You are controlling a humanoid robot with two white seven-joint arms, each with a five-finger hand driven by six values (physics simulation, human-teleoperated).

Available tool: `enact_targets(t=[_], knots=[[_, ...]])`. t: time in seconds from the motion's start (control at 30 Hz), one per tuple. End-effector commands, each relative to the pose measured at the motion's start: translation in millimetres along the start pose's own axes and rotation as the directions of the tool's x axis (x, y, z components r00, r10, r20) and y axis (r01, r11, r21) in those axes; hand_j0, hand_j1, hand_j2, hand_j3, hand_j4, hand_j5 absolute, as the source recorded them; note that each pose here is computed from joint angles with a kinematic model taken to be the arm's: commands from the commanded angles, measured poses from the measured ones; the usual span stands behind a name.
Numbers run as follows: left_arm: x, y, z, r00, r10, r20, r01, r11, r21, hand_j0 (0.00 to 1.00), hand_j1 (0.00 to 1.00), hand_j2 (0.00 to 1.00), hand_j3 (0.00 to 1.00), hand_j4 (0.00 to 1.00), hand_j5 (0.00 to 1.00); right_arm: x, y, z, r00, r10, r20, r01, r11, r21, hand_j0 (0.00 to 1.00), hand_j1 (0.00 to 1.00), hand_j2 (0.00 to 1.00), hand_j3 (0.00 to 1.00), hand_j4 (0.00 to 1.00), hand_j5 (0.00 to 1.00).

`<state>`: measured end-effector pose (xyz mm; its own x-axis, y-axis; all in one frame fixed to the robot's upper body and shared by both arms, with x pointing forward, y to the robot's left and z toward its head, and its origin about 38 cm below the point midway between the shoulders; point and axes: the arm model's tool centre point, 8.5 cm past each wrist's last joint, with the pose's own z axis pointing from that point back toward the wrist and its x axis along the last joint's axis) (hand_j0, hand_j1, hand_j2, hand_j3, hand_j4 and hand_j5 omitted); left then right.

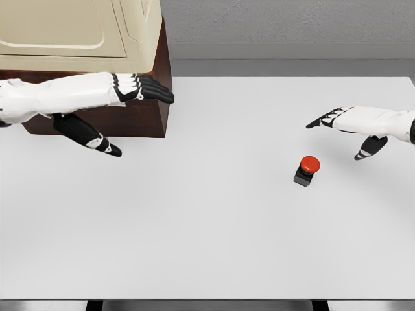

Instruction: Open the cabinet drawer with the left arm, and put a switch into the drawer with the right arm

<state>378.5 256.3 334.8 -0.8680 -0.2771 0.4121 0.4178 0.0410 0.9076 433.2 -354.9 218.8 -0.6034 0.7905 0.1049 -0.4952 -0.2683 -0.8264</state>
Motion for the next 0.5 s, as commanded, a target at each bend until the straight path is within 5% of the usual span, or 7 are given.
enact_targets(t=[0.0,0.13,0.23,0.27,0.4,0.47], knots=[[-1.7,-4.5,0.2,1.0,-0.005,-0.009,0.005,1.0,-0.017,1.0,1.0,1.0,1.0,1.0,1.0,0.6,0.9,0.2,1.0,0.005,0.012,-0.005,1.0,0.001,1.0,1.0,1.0,1.0,1.0,1.0],[-2.1,-4.5,3.0,1.0,-0.006,-0.017,0.005,1.0,-0.021,1.0,1.0,1.0,1.0,1.0,1.0,0.6,0.0,0.8,1.0,0.003,0.009,-0.003,1.0,-0.001,1.0,1.0,1.0,1.0,1.0,1.0],[0.8,-14.6,11.2,0.999,-0.037,-0.026,0.028,0.961,-0.274,1.0,1.0,1.0,1.0,1.0,1.0,1.7,-0.8,1.5,1.0,0.009,0.017,-0.009,1.0,-0.003,1.0,1.0,1.0,1.0,1.0,1.0],[0.7,-14.6,12.4,0.999,-0.042,-0.029,0.032,0.956,-0.293,1.0,1.0,1.0,1.0,1.0,1.0,5.0,-1.0,1.5,0.999,0.028,0.044,-0.028,1.0,-0.004,1.0,1.0,1.0,1.0,1.0,1.0],[6.4,9.5,19.6,0.989,-0.14,-0.048,0.121,0.954,-0.273,1.0,1.0,1.0,1.0,1.0,1.0,18.1,-4.7,2.8,0.992,0.079,0.101,-0.078,0.997,-0.011,1.0,1.0,1.0,1.0,1.0,1.0],[10.4,17.2,23.6,0.995,-0.095,-0.039,0.084,0.971,-0.226,1.0,1.0,1.0,1.0,1.0,1.0,22.8,-5.9,2.6,0.99,0.091,0.112,-0.09,0.996,-0.014,1.0,1.0,1.0,1.0,1.0,1.0]])
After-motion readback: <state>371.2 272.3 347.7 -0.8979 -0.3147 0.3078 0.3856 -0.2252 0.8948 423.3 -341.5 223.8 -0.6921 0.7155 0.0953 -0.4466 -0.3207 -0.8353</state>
